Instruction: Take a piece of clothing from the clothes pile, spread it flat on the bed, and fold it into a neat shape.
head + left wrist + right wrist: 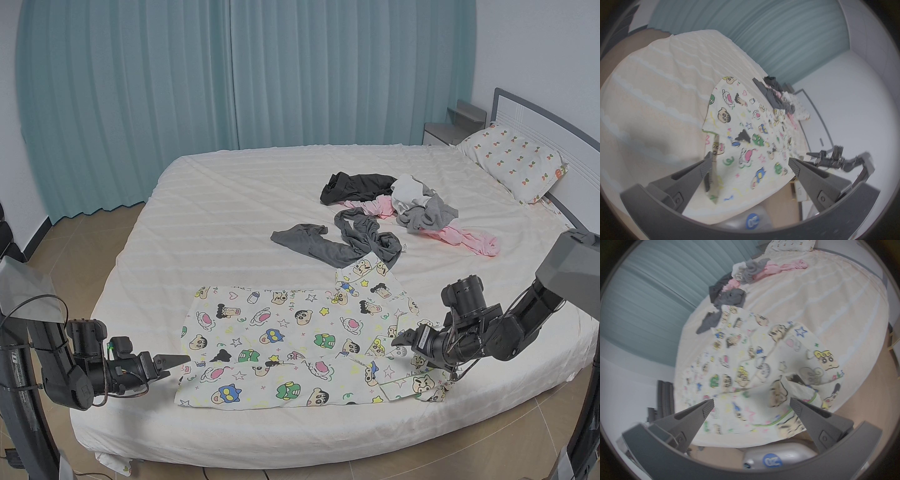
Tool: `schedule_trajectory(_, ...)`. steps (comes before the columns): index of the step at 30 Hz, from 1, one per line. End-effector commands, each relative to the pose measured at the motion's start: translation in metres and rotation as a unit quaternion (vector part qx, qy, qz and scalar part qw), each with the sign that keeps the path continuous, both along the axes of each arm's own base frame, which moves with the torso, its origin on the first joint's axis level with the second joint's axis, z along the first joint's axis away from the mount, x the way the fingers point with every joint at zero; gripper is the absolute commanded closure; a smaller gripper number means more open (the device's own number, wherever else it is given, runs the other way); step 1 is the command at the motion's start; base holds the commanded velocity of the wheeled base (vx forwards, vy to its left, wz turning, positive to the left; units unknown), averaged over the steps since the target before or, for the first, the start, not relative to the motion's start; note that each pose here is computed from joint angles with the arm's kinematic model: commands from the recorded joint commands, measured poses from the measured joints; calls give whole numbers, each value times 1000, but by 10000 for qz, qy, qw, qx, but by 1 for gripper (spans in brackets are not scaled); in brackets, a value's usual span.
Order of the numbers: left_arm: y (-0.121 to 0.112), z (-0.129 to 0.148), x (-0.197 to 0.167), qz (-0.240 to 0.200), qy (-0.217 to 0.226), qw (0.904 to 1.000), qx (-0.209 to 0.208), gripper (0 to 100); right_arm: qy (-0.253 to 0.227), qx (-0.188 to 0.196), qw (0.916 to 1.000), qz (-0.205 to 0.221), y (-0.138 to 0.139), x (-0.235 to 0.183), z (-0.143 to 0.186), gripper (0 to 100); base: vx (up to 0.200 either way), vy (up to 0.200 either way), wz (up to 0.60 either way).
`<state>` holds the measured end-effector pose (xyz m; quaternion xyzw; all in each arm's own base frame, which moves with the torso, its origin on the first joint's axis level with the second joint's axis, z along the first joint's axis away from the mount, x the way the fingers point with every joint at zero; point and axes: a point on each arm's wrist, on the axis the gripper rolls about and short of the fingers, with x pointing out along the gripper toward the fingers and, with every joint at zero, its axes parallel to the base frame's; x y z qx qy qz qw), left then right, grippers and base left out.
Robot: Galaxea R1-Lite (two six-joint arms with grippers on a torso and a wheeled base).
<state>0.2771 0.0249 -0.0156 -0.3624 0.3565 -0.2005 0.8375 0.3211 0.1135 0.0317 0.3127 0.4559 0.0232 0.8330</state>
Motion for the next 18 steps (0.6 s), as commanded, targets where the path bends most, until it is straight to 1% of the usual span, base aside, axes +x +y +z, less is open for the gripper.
schedule_trajectory(1, -1, 26, 2, 27, -468, 9989, -92, 0, -503, 804, 9951, -266, -19, 3, 36, 0, 0, 0, 0)
schedule_trajectory(2, -1, 26, 2, 27, -468, 9989, -92, 0, -503, 804, 9951, -266, -19, 3, 36, 0, 0, 0, 0)
schedule_trajectory(3, -2, 26, 3, 17, -528, 9986, -80, 0, -445, 1202, 9913, -301, -26, 4, 31, 0, 200, 0, 0)
schedule_trajectory(4, -3, 25, 4, 2, -535, 9985, -80, 0, -464, 1367, 9889, -344, -32, 4, 30, 0, 200, 0, 0)
schedule_trajectory(7, -7, 24, 3, -57, -530, 9985, -85, 0, -611, 1641, 9838, -393, -48, 9, 28, 0, 200, 0, 0)
schedule_trajectory(11, -7, 23, 3, -66, -504, 9987, -88, 0, -614, 1644, 9835, -447, -52, 14, 17, 0, 200, 0, 0)
schedule_trajectory(18, -6, 20, 5, -65, -515, 9986, -63, 0, -570, 1639, 9837, -464, -53, 15, 12, 0, 200, 0, 0)
